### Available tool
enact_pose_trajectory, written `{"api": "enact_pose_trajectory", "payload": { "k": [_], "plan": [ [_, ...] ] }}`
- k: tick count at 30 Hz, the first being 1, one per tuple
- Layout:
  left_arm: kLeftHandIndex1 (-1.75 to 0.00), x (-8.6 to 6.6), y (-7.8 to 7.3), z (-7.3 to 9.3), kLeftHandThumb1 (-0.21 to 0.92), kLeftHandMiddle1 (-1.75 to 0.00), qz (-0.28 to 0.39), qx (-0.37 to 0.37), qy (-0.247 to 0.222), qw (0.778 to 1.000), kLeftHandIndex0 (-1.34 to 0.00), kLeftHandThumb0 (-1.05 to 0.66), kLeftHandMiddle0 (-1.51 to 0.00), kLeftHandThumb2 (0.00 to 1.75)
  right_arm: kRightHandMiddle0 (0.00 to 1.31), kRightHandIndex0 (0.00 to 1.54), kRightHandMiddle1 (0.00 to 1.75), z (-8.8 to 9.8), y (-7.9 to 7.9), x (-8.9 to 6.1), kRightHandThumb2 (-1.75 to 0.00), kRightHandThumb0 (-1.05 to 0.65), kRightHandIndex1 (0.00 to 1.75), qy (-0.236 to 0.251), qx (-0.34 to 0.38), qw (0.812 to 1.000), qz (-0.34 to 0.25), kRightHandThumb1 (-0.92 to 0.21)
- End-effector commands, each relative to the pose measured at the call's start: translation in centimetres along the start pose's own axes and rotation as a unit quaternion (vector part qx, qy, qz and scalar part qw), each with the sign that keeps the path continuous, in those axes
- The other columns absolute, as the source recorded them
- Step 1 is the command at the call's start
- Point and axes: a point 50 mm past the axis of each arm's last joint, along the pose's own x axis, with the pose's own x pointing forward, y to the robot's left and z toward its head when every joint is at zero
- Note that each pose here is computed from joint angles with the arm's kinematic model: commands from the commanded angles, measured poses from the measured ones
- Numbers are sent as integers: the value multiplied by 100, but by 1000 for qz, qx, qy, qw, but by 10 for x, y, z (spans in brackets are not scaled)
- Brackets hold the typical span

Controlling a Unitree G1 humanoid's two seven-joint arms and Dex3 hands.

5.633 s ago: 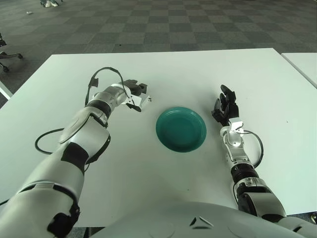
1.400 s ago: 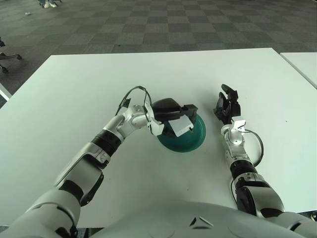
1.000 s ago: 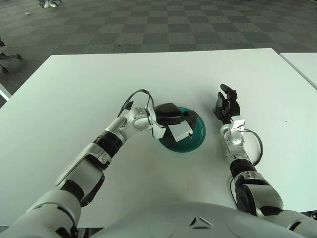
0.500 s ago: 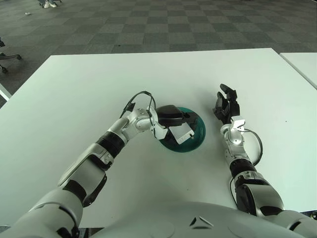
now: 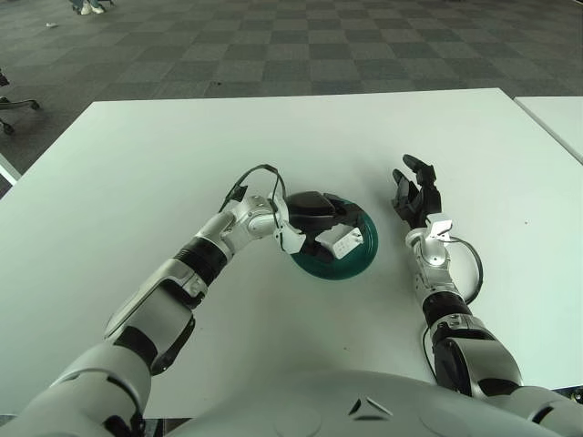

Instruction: Put the charger into the plate.

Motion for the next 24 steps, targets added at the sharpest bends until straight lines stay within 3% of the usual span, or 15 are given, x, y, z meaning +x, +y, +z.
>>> {"api": "enact_pose_trajectory", "payload": {
  "k": [1,8,11,19,24],
  "plan": [
    [-68,-1,10,-5,92,-7,-5,39,-4,999,0,-94,-14,67,0,43,75,-65,15,-77,-88,-56,11,147,-1,989,7,-92],
    [-46,-3,10,-6,92,-2,11,44,-15,999,0,-103,-8,75,0,37,55,-33,10,-82,-97,-68,7,34,-44,998,27,-92],
    [-39,-4,11,-7,92,-1,23,41,-19,999,0,-104,-7,76,0,36,48,-26,12,-84,-100,-73,5,14,-53,998,39,-92],
    [-16,-9,15,-9,92,0,57,20,-26,998,0,-105,-1,73,0,27,24,-18,24,-76,-105,-83,1,12,-26,995,93,-92],
    [-8,-14,18,-12,92,0,66,11,-19,998,0,-105,0,68,0,24,19,-39,12,-81,-104,-83,0,59,-28,993,98,-92]
  ]
}}
